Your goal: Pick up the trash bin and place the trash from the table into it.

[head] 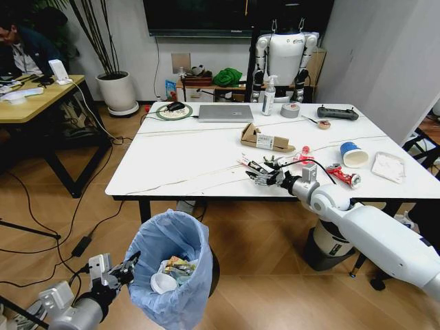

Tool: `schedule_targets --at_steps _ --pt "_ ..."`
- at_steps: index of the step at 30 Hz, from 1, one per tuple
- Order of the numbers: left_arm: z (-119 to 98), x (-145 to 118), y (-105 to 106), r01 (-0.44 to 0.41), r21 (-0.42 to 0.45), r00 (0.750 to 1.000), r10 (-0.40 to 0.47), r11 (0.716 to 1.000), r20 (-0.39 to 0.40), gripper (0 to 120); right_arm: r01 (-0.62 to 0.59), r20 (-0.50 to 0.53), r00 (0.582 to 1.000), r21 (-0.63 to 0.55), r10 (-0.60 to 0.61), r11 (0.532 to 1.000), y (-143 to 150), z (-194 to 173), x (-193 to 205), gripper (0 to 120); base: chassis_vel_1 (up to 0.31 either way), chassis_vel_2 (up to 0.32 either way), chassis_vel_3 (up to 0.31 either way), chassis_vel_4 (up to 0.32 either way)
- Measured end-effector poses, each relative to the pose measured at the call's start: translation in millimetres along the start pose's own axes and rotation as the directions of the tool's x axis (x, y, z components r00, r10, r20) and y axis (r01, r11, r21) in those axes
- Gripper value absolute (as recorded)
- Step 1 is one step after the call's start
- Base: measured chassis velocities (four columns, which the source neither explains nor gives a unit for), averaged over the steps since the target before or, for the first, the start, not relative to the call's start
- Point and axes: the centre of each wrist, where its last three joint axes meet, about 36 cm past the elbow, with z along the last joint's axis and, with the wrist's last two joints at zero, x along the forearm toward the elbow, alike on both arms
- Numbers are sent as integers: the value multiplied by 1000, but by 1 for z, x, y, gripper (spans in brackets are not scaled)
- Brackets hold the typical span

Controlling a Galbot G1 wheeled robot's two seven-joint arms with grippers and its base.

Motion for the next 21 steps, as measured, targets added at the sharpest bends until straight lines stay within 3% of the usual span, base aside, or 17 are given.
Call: schedule_targets --at_steps 21 --pt "-1 -1 -1 -6 -1 1000 6 1000 2 0 26 -34 999 34 -25 999 -5 4 10 2 0 0 0 0"
